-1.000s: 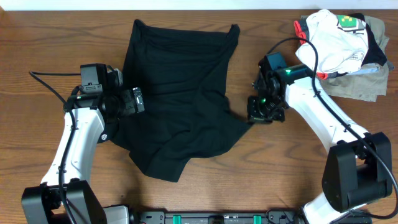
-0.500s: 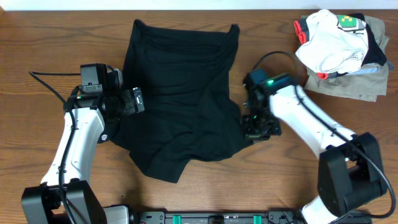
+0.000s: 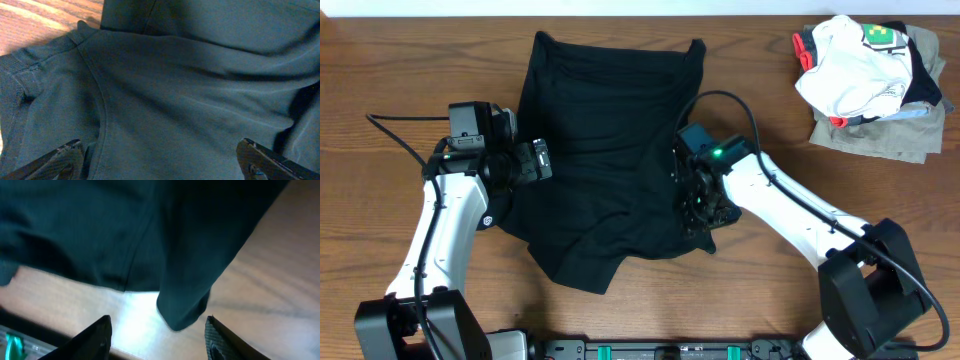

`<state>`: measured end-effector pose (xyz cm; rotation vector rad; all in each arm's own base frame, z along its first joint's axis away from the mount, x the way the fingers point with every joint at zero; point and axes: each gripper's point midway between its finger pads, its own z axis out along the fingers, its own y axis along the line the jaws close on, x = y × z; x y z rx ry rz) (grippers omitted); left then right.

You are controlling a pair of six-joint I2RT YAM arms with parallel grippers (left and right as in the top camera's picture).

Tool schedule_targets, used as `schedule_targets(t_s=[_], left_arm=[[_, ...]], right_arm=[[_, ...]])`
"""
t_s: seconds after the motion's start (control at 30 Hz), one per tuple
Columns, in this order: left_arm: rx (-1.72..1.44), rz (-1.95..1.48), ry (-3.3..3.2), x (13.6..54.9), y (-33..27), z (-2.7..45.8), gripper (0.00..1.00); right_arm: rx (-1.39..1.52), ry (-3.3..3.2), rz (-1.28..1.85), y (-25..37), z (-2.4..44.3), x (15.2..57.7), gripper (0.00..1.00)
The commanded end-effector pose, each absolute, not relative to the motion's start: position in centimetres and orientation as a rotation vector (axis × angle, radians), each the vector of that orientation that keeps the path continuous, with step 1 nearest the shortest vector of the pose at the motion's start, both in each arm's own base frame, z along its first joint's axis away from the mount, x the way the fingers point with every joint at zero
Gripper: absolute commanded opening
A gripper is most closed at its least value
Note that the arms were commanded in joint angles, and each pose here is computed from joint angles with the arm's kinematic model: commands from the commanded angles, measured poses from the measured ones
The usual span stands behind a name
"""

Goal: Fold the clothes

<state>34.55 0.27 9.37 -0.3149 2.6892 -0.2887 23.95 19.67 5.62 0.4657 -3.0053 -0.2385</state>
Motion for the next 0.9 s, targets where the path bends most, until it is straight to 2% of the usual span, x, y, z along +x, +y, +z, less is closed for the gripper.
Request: schedule_targets(t_s=[0.0,0.17,0.33,0.43,0.87], left_arm=[[-0.302,-0.268,2.697,34.6,0.5,9.1,0.98],[-0.303,-0.268,2.697,34.6,0.5,9.1,0.98],[-0.303,-0.268,2.697,34.6,0.5,9.1,0.98],[-0.303,-0.268,2.697,34.6,0.5,9.1,0.98],[-0.302,-0.268,2.694,34.7,0.5,9.1,0.98]], right_arm=[[0.352,-3.118,-0.186,17.6,5.9,26.8,0.59],[0.238,-3.243,-0.26,16.2,5.9,31.0,0.56],[0.073,-3.311,-0.298,13.8,4.4,33.2,0.48],[0.028,-3.312,-0.466,14.1,3.4,33.7,0.41],[0.264,-3.352,-0.818,16.6,0.8,33.3,0.38]])
